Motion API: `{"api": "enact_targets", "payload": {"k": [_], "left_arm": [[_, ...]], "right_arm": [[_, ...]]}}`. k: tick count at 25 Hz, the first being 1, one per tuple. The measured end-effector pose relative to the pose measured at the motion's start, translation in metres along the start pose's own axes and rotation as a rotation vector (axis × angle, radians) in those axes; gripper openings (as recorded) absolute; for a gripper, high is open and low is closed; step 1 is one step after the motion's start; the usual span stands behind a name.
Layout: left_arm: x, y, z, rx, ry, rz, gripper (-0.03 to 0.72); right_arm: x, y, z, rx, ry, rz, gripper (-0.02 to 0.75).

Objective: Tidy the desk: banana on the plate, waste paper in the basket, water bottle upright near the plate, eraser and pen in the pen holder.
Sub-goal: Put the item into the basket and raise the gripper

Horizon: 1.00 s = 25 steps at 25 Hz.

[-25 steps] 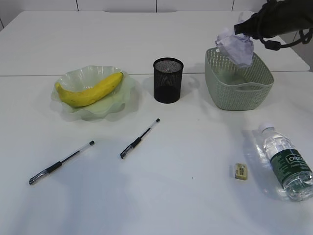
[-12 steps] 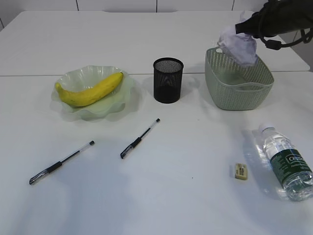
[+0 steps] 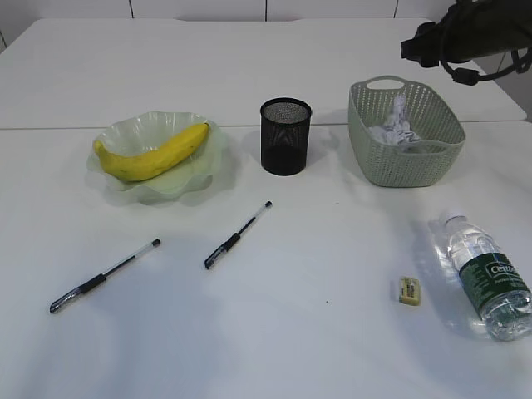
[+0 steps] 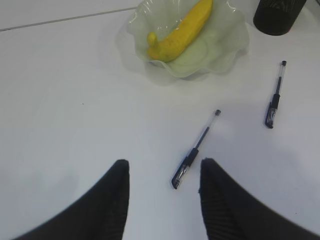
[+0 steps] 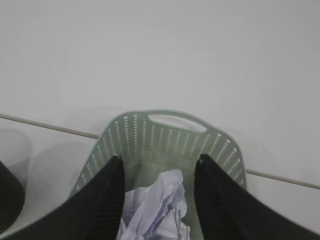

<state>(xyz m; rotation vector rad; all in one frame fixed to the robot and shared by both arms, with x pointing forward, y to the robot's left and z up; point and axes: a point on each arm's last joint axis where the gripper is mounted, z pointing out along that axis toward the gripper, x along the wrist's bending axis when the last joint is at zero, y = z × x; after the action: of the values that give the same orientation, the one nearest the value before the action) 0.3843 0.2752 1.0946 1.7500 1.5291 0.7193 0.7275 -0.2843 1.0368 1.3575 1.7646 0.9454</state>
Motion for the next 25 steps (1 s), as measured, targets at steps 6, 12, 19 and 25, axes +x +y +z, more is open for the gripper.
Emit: {"api": "enact_targets", "payload": {"k": [6,12,19,25], "left_arm": [[0.000,0.000,0.000,0.000,0.000,0.000,0.328],[0.000,0.000,0.000,0.004,0.000,0.000,0.328],[0.000,-0.004,0.000,0.049,0.002,0.000,0.328],[0.000,-0.007,0.000,0.074,0.003,0.000,0.328]], "right_arm": [[0.005,-0.005,-0.003,0.068,0.060,-0.003,0.356],[0.012,0.008,-0.029,0.120,0.135,0.020,0.356],[0.014,0.020,-0.062,0.204,0.152,0.009,0.356],[0.018,0.006,-0.072,0.392,0.202,0.007,0.384]]}}
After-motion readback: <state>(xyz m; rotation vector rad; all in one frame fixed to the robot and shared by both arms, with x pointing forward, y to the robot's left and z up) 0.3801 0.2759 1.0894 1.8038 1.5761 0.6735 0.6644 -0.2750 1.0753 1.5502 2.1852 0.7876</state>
